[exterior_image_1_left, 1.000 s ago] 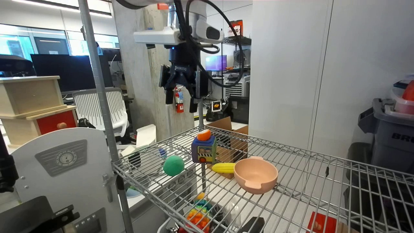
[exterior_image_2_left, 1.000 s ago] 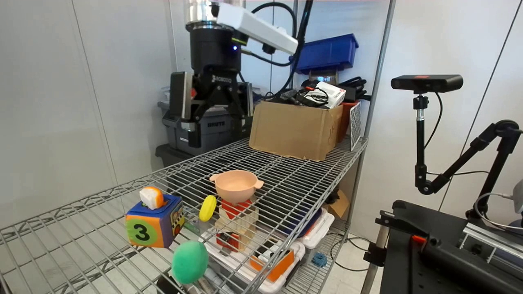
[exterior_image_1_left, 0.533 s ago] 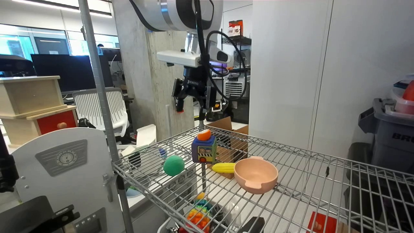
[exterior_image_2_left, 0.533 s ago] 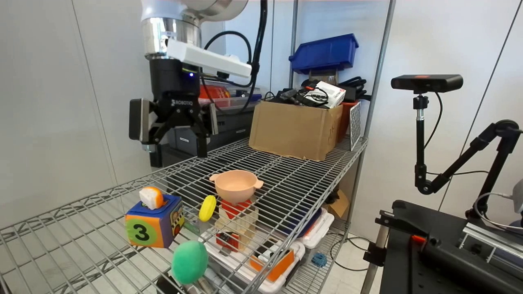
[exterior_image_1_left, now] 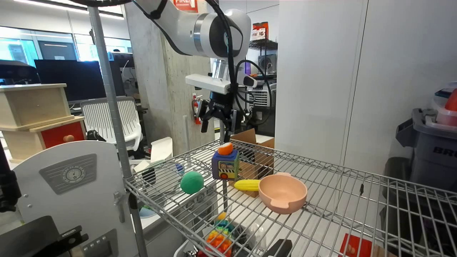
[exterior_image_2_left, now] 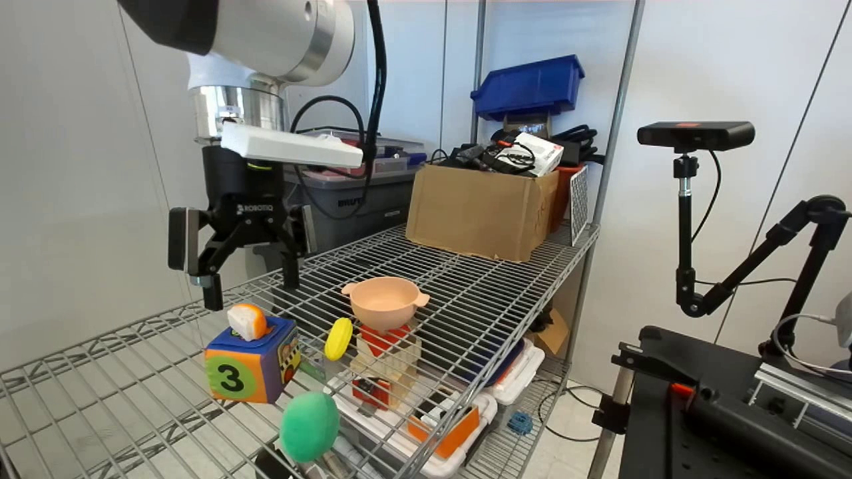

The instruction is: Put the orange object in the bowl

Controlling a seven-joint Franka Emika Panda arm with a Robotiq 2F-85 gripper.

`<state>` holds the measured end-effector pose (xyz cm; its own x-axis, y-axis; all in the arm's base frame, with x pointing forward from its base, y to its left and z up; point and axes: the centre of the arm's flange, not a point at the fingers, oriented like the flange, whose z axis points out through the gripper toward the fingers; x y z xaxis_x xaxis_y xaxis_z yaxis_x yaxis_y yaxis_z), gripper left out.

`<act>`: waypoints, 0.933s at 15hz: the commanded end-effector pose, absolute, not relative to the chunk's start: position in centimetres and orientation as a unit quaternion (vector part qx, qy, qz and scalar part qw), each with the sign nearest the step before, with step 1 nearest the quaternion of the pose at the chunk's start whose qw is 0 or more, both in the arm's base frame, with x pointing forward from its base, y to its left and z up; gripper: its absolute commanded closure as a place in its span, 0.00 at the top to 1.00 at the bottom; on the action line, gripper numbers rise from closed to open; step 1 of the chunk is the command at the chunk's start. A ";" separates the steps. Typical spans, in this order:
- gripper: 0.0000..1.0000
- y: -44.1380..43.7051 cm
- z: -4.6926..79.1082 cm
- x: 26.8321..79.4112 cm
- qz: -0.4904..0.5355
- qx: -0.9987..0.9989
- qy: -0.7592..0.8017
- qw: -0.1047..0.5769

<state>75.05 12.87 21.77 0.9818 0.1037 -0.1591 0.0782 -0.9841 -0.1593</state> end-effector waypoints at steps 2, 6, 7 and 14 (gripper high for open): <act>1.00 14.7 20.1 83.1 0.089 -0.992 -0.036 0.076; 1.00 14.6 18.8 84.3 0.092 -0.993 -0.021 0.074; 1.00 14.4 18.6 84.5 0.093 -0.993 -0.019 0.074; 0.75 14.1 16.9 85.0 0.092 -0.993 -0.008 0.068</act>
<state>77.61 12.96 17.44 0.9820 0.0414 -0.1841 0.0123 -0.9876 -0.1562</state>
